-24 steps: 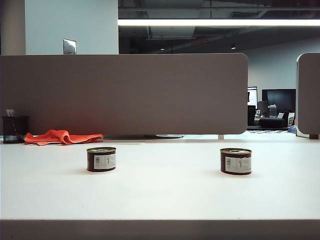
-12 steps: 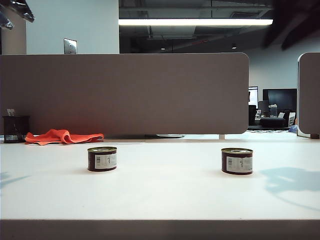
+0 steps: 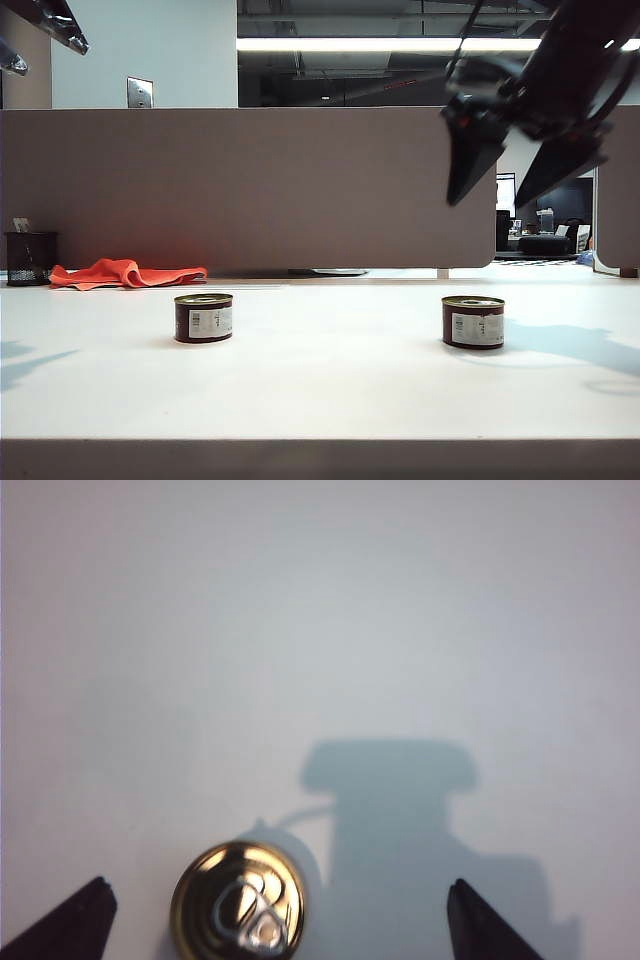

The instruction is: Stack a can of tomatoes on the right onto the can of tomatoes on the left.

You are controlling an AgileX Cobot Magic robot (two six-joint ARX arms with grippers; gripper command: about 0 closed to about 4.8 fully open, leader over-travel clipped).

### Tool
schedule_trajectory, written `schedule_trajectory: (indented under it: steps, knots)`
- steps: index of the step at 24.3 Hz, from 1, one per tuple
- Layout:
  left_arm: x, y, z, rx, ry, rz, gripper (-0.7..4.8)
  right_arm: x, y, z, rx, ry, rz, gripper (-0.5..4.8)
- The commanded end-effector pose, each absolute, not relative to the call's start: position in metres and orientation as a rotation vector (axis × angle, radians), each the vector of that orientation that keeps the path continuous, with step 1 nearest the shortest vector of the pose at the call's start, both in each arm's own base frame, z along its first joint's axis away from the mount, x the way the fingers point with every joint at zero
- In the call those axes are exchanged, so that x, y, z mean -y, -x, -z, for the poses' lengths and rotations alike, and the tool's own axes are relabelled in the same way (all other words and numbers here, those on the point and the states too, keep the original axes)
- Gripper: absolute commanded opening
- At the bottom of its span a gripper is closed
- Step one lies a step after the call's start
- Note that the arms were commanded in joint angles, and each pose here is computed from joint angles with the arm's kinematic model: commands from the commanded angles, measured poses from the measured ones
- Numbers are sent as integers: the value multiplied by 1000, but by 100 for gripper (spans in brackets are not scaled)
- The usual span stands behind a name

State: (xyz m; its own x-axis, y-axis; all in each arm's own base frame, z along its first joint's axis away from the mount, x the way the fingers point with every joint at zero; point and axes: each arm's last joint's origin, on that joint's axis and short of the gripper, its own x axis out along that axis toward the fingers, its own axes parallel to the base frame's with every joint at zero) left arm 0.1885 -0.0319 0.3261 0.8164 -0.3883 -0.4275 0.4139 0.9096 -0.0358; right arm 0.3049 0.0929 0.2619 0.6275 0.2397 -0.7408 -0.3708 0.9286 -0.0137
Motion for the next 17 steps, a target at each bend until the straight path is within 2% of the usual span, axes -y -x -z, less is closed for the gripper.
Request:
schedule_trajectory:
  steps: [1, 3, 17]
  knots:
    - [32, -190, -330, -409, -66, 431, 420, -100, -321, -253, -874, 148, -323, 479]
    - [32, -190, -331, -399, -67, 429, 436, -105, -325, -245, -897, 153, -316, 479]
    - [32, -190, -331, -398, -67, 429, 436, -114, -334, -199, -1111, 78, -307, 479]
